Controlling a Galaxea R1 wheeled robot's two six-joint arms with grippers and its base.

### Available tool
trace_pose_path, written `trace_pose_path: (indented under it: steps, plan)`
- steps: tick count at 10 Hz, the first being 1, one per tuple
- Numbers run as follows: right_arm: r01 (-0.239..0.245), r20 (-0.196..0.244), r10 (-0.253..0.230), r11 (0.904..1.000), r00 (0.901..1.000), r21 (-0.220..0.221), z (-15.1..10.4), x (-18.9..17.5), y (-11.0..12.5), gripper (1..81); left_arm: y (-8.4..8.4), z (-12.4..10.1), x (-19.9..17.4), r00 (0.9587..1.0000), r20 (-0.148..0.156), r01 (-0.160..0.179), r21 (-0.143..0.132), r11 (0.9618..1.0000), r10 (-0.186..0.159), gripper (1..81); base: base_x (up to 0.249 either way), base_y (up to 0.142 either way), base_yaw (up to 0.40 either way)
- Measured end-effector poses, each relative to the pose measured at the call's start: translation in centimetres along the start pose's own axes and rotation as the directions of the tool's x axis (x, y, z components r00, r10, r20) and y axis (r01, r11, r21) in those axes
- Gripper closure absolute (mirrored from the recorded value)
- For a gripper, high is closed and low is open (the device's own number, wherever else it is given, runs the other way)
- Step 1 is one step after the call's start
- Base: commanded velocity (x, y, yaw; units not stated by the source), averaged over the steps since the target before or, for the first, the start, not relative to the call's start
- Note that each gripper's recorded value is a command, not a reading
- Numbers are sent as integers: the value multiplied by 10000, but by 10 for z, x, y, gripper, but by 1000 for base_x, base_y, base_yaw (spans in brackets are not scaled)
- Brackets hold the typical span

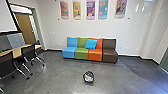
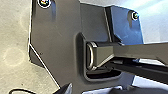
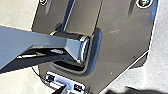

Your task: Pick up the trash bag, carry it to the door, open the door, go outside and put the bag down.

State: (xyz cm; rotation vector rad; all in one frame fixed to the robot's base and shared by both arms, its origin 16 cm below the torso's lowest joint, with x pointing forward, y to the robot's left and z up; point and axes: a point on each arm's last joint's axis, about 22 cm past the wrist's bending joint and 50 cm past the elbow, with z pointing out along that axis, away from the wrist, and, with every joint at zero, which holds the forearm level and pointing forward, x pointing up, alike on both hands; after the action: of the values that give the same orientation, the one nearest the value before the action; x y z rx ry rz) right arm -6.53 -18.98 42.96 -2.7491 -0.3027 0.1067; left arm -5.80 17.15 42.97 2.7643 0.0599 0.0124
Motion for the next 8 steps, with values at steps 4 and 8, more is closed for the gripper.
trace_pose_path:
  steps: [4,8]
  plan:
    - [0,-1,0,10000,10000,8,0,0,-1,10,0,0,0,10000,0,0,0,10000,0,10,153,0,0]
    - [0,-4,0,10000,10000,34,1,0,-3,10,0,0,0,10000,0,4,0,10000,-4,10,153,0,0]
